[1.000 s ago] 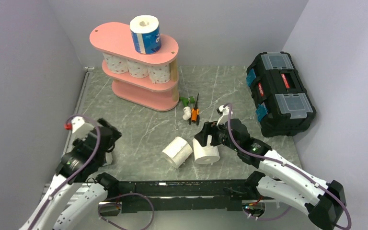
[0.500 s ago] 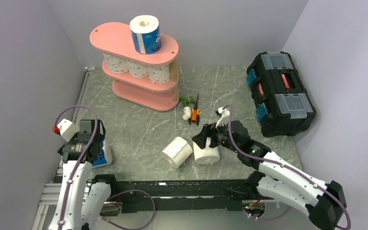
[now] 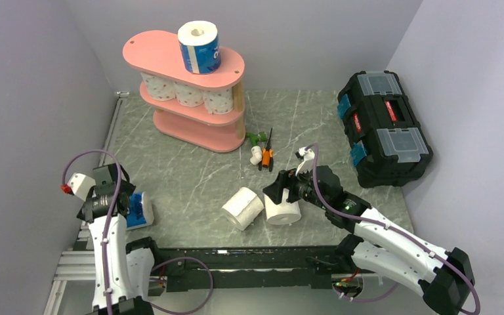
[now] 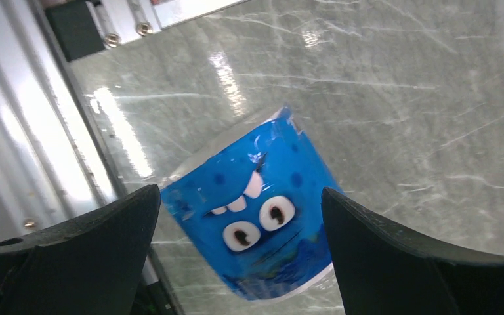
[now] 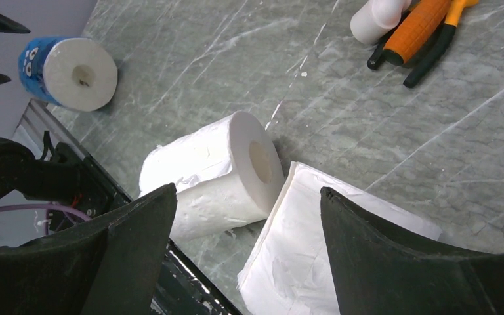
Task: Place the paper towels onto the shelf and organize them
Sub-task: Adjust the paper towel at the center of the board.
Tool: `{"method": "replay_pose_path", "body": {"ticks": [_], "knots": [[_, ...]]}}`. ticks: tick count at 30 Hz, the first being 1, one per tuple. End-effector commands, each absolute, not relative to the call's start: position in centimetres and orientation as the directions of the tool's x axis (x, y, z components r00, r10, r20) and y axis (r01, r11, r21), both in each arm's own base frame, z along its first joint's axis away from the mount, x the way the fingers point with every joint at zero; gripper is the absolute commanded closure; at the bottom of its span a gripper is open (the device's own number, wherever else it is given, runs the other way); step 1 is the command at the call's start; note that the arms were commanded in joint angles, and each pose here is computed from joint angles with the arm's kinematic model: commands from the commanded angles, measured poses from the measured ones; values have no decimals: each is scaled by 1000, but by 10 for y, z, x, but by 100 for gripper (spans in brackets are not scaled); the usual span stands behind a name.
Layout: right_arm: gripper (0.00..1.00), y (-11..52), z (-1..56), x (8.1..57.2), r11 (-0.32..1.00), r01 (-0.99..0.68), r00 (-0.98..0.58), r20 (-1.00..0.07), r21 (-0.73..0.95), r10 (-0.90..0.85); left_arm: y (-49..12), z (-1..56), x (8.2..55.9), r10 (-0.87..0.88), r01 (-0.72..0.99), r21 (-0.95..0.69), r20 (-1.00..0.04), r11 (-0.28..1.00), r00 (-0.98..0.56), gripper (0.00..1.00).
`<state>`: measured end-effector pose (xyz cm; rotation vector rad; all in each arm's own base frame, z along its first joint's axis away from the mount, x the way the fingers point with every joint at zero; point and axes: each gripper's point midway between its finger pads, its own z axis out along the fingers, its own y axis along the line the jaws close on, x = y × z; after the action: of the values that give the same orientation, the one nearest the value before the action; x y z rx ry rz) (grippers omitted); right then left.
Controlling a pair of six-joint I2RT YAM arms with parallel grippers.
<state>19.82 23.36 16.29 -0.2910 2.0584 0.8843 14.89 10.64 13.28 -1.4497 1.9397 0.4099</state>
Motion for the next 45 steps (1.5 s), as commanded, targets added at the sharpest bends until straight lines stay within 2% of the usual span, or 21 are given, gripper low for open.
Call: {"method": "replay_pose_path", "body": {"ticks": [1,7,14,18,22,37,45], "knots": [[18,236,185,198,697,-519,-573,-806,495,145,103,146,179,-773,-881,-358,-634,309,-14,1],[18,230,183,198,715,-508,-573,-808,481,137,115,138,174,-793,-905,-349,-609,245,20,1],[18,231,180,197,719,-503,-586,-801,479,123,96,81,171,-867,-913,-335,-496,234,-40,1],[18,230,181,198,723,-499,-584,-801,479,128,88,78,177,-877,-885,-387,-478,258,-47,1],[18,231,179,201,730,-488,-592,-796,478,126,70,74,191,-907,-836,-468,-414,286,-79,3],[18,262,195,200,645,-549,-615,-780,531,118,27,92,213,-896,-693,-588,-392,418,-208,2],[18,310,202,195,577,-614,-648,-761,538,20,-13,95,232,-855,-598,-612,-398,518,-333,1]]}}
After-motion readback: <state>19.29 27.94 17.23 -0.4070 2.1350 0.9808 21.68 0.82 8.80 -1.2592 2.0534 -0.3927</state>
